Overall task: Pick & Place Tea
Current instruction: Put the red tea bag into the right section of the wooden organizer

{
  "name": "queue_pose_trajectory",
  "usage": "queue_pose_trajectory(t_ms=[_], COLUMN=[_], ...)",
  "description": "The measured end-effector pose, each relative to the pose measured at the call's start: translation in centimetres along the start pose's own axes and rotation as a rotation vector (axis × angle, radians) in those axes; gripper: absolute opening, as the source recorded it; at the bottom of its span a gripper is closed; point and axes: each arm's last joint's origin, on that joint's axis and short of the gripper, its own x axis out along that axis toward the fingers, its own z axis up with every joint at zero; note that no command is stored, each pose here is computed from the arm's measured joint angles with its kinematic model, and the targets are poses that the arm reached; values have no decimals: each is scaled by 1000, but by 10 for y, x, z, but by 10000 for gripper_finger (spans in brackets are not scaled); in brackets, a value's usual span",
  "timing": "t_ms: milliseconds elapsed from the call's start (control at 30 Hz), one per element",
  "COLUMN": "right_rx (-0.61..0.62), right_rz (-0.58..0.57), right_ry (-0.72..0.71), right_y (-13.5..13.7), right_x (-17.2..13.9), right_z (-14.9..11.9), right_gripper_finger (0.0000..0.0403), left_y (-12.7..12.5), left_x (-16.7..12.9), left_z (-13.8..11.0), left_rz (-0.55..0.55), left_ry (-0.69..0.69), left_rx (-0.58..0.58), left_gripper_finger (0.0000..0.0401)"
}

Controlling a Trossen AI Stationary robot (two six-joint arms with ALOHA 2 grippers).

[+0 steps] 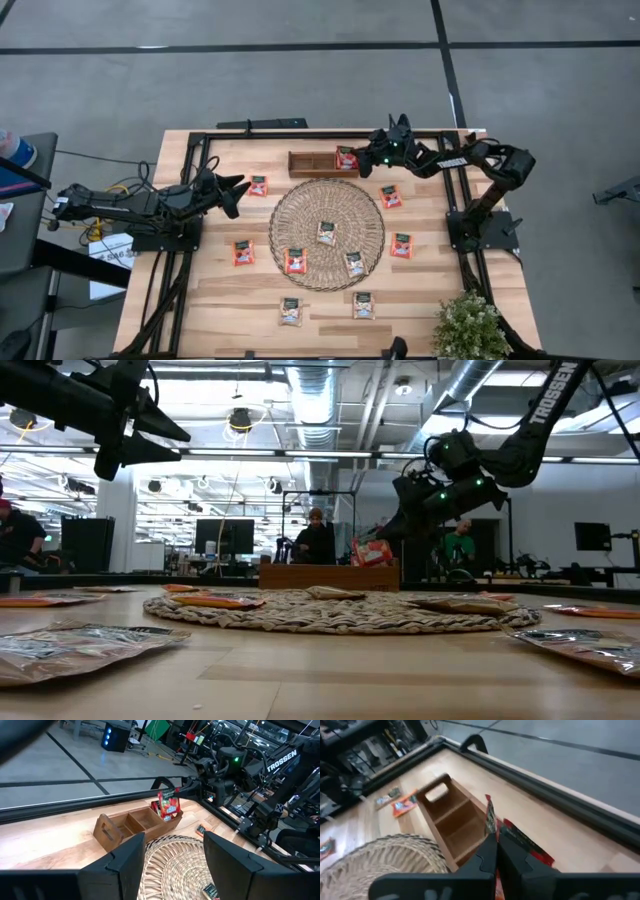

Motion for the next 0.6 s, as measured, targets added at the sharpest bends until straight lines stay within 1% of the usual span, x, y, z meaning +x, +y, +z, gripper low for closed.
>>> queue_pose_trajectory(t_ms=[233,467,600], right_rx=[-24,-35,-48], right_rz=[1,-5,-1], right_ry=[-18,26,19], right_y=[1,0,0], right_x=[2,18,23], right_z=[4,-4,-1], right_gripper_finger=[0,0,0], left_y=[0,0,0], left_x=[0,0,0], left_z=[0,0,0], left_rz=[0,0,-2], left_ry=[0,0,1], left_rx=[0,-2,-4], left_gripper_finger=[193,193,193])
